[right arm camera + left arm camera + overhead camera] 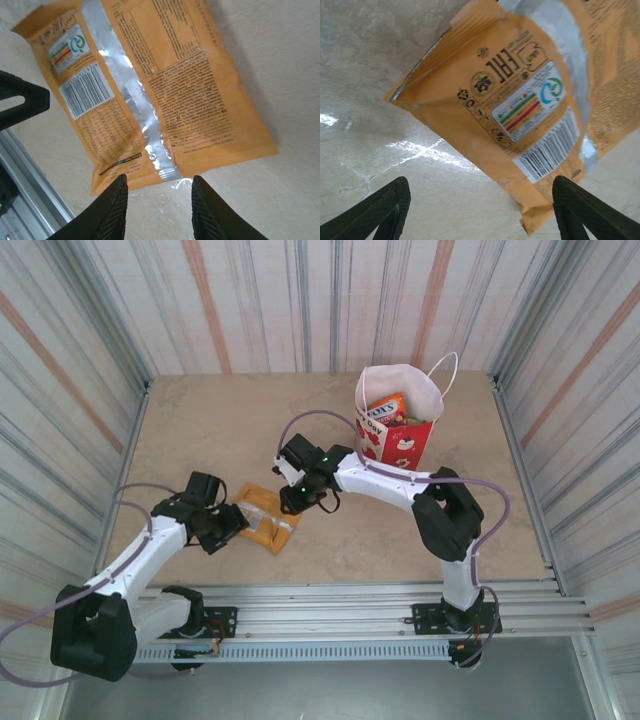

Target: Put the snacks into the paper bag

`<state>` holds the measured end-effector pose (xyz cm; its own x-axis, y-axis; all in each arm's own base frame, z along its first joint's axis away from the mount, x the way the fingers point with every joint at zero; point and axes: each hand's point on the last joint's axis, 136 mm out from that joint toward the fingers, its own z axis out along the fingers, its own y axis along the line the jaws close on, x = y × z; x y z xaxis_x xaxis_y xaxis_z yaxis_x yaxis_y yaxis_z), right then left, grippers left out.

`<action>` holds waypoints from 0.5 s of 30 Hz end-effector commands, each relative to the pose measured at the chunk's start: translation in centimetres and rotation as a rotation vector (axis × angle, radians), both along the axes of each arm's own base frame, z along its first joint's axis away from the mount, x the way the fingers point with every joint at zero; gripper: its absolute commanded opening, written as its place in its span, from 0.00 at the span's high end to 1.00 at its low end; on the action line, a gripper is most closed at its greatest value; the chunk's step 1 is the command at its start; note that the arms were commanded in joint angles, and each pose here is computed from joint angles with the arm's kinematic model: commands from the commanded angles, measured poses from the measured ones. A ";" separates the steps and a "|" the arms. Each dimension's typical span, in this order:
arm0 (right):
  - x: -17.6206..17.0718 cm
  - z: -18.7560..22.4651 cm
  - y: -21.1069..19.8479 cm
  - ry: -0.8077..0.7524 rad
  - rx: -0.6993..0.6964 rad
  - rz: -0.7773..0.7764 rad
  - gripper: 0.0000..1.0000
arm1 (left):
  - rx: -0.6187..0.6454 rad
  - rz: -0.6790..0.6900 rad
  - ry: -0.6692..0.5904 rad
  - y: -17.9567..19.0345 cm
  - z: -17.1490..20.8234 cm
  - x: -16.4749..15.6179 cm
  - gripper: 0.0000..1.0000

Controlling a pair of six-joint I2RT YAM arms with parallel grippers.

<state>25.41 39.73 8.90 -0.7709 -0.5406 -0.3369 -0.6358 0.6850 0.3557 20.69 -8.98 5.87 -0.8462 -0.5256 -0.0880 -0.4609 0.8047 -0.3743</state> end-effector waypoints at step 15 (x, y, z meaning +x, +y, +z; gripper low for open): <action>-1.1 -5.8 1.5 0.129 -0.051 0.027 0.67 | -0.077 0.020 -0.033 -1.2 -3.5 1.6 0.34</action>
